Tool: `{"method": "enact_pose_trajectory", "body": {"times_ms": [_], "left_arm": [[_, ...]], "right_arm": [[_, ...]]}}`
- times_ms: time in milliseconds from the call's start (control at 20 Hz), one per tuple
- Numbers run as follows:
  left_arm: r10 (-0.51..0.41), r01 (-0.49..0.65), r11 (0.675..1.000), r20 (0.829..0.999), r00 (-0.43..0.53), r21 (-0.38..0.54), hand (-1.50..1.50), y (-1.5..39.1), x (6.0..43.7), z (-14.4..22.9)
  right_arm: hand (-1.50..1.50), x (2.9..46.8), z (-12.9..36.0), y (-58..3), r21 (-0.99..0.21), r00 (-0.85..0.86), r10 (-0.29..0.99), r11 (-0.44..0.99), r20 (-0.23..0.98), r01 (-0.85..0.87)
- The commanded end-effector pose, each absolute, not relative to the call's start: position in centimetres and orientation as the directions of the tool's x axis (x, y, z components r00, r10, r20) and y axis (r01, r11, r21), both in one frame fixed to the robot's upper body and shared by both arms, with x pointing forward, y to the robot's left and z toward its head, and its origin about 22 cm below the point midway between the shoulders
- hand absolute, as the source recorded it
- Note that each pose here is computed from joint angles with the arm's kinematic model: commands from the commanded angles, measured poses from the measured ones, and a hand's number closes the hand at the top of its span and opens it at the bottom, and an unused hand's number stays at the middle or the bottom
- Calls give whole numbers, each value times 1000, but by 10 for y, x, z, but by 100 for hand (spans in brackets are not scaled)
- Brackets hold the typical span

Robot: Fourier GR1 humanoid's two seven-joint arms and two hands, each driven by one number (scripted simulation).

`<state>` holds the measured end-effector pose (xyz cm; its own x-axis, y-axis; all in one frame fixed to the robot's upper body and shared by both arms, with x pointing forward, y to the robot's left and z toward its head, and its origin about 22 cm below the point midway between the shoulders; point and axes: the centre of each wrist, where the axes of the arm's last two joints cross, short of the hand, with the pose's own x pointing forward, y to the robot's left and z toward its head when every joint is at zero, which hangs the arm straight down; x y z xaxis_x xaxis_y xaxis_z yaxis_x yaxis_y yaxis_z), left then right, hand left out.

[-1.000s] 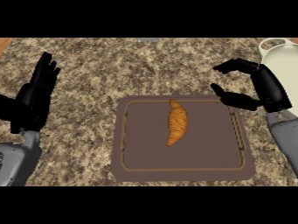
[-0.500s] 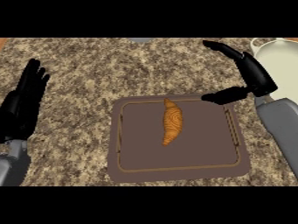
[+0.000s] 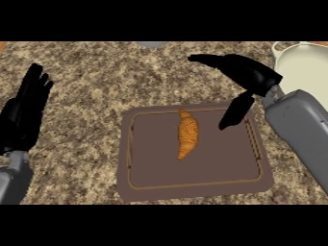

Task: Pick the croissant from the tray and place it in the pot

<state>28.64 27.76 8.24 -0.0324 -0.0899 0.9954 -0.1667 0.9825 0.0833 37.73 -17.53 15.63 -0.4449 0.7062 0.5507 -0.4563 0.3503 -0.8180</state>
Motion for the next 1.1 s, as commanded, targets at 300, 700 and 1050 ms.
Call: {"method": "enact_pose_trajectory", "body": {"times_ms": [300, 700, 1050], "left_arm": [[-70, -175, 982, 997, -34, 63, 0, 295, 279, 71], [-85, -170, 982, 996, -37, 78, 0, 297, 286, 90], [-81, -167, 983, 995, -52, 72, 0, 272, 295, 93]], "right_arm": [[-150, 358, 148, -87, -795, -410, 851, 14, 328, -607], [-150, 343, 132, -77, -768, -380, 856, 31, 350, -639], [-150, 334, 101, -83, -782, -340, 910, -30, 236, -622]]}}
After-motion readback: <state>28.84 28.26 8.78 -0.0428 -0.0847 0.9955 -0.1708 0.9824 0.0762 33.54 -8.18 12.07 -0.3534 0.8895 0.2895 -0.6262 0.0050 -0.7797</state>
